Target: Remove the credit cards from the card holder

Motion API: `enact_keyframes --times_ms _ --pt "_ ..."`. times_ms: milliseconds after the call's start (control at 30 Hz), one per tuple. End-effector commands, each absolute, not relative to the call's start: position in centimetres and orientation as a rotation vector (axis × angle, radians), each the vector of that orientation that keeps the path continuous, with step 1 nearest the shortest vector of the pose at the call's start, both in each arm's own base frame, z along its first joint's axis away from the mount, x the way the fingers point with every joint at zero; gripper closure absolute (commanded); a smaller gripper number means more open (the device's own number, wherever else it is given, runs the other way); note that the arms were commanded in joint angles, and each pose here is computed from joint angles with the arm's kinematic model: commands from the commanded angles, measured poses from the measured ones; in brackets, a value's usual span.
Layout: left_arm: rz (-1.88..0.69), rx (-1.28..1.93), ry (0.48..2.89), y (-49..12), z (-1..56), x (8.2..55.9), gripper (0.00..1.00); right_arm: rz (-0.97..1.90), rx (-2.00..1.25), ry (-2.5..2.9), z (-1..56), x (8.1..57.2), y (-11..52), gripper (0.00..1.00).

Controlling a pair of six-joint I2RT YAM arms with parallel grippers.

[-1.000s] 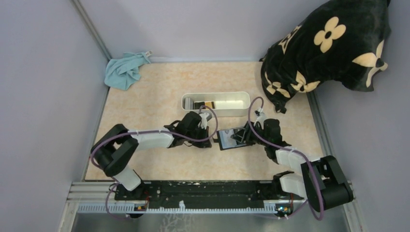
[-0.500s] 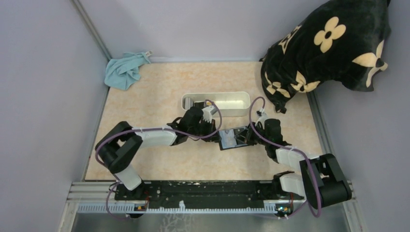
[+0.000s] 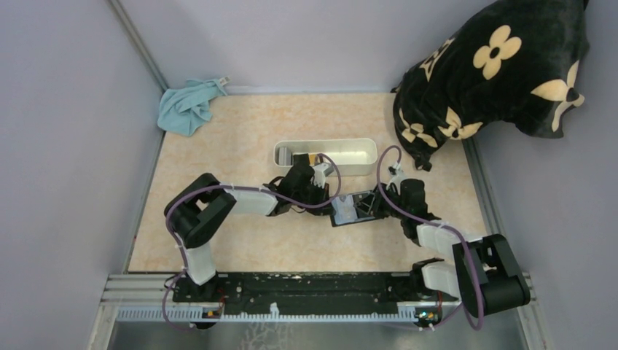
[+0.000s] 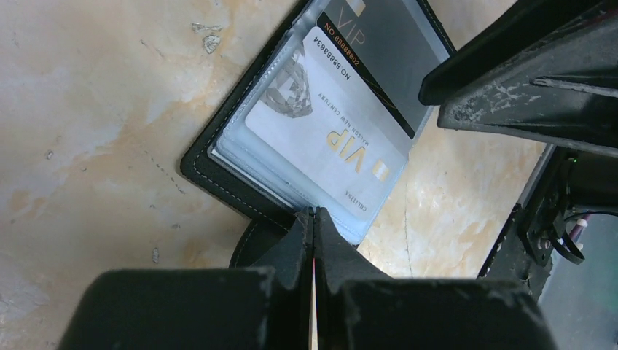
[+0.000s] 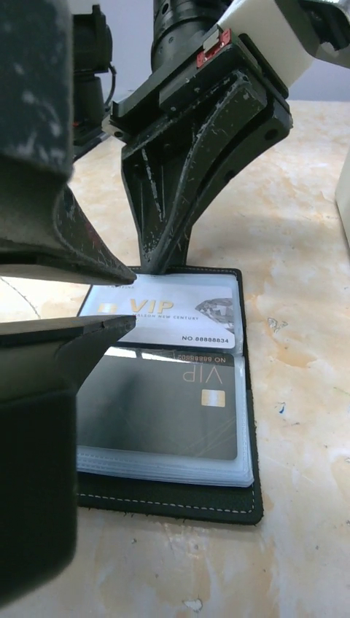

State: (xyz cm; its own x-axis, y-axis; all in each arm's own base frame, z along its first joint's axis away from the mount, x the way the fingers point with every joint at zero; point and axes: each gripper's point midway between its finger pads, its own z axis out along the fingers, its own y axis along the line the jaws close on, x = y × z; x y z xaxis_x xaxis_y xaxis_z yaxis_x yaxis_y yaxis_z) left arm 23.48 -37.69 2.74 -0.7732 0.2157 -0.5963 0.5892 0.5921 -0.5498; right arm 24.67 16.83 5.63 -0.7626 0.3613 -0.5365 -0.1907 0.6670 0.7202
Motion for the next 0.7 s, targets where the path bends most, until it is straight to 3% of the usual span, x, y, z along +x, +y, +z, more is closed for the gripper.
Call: enact_keyframes --times_ms 0,33,167,667 --pt "-1.006 0.653 2.368 -37.3 1.3 23.9 1.00 1.014 0.097 2.155 6.5 25.6 16.4 0.70" --pt "-1.003 0.648 2.375 -37.2 1.1 23.9 1.00 1.001 0.102 2.161 6.2 25.7 16.3 0.63" --pt "-1.000 0.642 2.395 -37.1 0.5 23.7 1.00 0.950 0.119 2.209 5.1 25.7 15.7 0.50" --pt "-0.992 0.633 2.419 -36.8 -0.1 23.5 1.00 1.159 0.061 2.179 5.1 24.8 18.1 0.50"
